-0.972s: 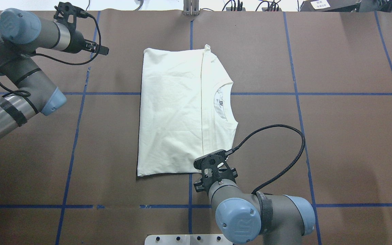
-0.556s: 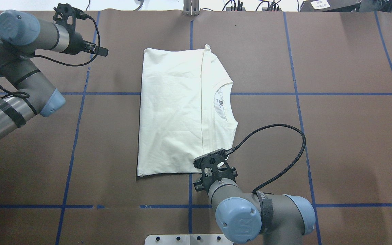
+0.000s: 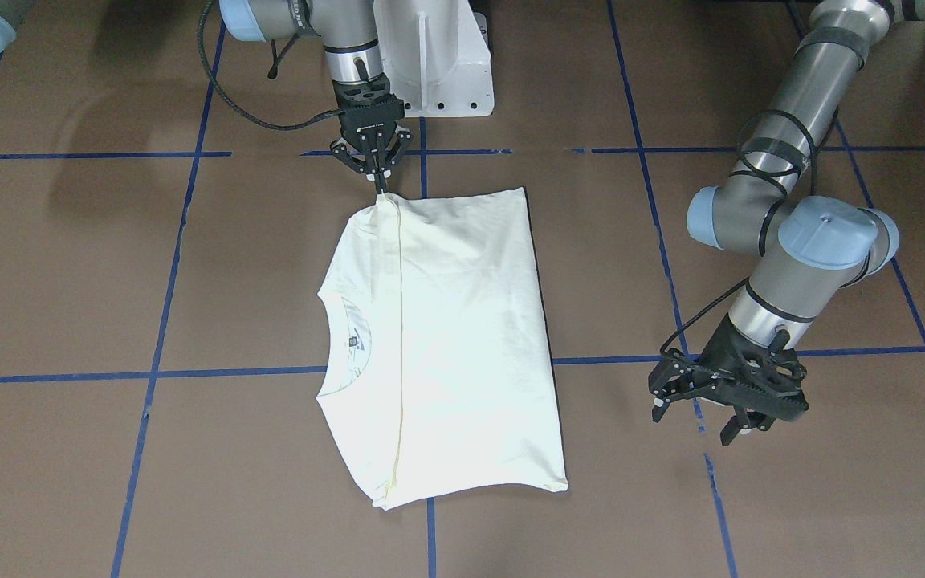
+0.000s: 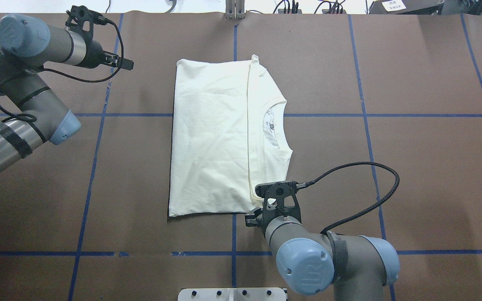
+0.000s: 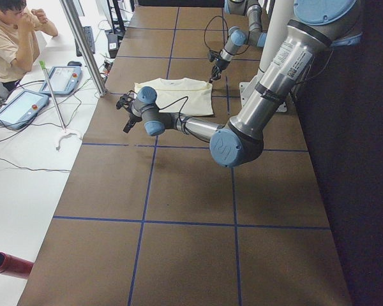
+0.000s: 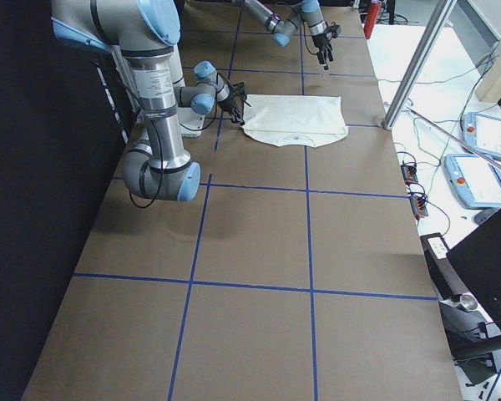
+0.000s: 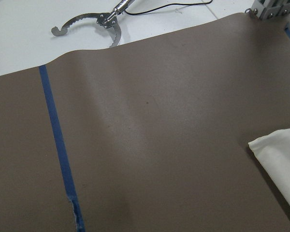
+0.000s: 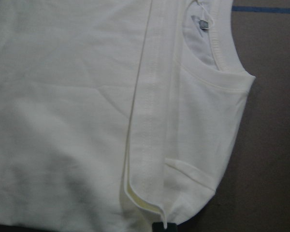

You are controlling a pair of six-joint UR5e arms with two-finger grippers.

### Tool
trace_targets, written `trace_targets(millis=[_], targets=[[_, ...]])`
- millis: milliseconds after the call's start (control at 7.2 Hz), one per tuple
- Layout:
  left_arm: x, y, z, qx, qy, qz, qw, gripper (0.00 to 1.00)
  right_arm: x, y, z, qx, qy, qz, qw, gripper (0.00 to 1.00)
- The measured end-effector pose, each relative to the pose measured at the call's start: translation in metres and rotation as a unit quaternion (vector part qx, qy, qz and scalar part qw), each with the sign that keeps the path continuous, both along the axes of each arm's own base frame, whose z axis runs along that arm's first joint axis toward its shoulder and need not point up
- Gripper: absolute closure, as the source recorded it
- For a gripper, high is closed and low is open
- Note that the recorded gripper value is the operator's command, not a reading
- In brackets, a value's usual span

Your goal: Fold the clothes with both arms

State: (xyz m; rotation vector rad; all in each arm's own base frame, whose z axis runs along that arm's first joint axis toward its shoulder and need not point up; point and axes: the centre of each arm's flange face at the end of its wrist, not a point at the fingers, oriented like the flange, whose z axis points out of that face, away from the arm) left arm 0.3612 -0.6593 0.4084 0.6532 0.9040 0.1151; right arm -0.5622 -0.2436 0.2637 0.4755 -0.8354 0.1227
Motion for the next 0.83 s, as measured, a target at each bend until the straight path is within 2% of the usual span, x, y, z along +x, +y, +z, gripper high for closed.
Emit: trace_targets(millis=[139, 278, 417, 694, 833], targets=[[0.0, 0.002, 0.001, -0.001, 0.001, 0.0, 1.0, 0.0, 0.011, 0.006, 0.015, -0.038, -0.016, 0.026, 0.9988, 1.0], [-0.001, 0.006, 0.003, -0.001, 0.001, 0.001, 1.0, 0.0, 0.015, 0.019, 0.027, -0.073, -0.033, 0.052, 0.9954, 0.61], [-0.001, 0.01, 0.004, -0.003, 0.003, 0.001, 1.0, 0.0, 0.013, 0.031, 0.033, -0.093, -0.044, 0.068, 0.9923, 0.01], [0.001, 0.014, 0.006, -0.006, 0.005, 0.002, 1.0, 0.0, 0.011, 0.042, 0.027, -0.102, -0.058, 0.071, 0.9905, 0.0], [0.002, 0.014, 0.006, -0.007, 0.006, 0.002, 1.0, 0.0, 0.018, 0.035, 0.02, -0.098, -0.062, 0.068, 0.9909, 0.0]])
